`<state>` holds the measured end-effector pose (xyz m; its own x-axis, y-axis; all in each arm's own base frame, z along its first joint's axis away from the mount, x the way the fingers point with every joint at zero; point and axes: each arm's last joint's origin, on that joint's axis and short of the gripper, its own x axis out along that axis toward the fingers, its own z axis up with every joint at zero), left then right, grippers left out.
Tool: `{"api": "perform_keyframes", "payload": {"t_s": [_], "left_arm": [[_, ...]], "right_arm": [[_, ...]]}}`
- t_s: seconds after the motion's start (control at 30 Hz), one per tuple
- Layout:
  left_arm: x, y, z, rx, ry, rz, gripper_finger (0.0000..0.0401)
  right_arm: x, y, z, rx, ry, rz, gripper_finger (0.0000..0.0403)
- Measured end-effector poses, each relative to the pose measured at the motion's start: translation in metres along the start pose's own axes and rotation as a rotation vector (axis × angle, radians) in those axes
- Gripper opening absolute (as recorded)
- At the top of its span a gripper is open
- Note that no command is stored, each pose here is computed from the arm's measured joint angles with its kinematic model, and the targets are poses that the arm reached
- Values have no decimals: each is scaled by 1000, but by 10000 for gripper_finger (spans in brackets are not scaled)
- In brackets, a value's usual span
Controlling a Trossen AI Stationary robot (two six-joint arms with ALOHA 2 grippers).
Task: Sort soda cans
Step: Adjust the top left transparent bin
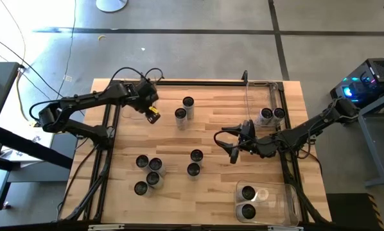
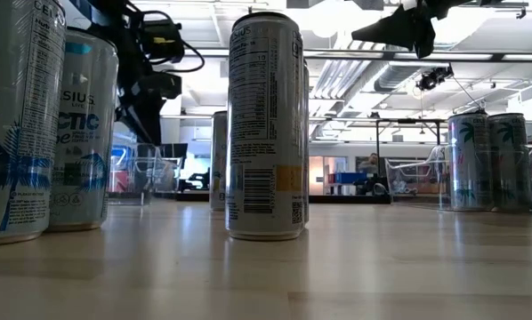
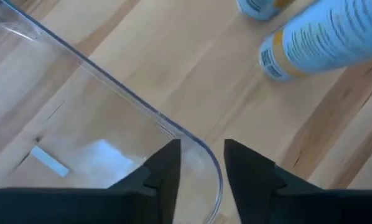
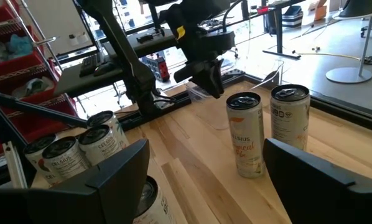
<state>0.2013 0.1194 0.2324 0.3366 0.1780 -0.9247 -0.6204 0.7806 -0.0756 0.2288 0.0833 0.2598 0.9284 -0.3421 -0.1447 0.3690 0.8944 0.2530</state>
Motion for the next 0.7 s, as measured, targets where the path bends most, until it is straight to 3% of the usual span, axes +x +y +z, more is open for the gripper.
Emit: {"api": "perform_keyframes", "payload": {"t_s": [0.17, 0.37, 0.53, 0.7], "left_arm": [[-8, -2, -6, 120, 93, 8, 158], [-7, 0, -15, 237, 172, 102, 161], [1, 0, -23, 275, 214, 92, 134], [2, -8, -25, 348, 209, 76, 75]], "right_arm": [[0, 0, 0, 0, 0, 0, 310], [0, 0, 0, 8, 0, 0, 310], [0, 0, 0, 20, 0, 0, 310], [0, 0, 0, 28, 0, 0, 310]]}}
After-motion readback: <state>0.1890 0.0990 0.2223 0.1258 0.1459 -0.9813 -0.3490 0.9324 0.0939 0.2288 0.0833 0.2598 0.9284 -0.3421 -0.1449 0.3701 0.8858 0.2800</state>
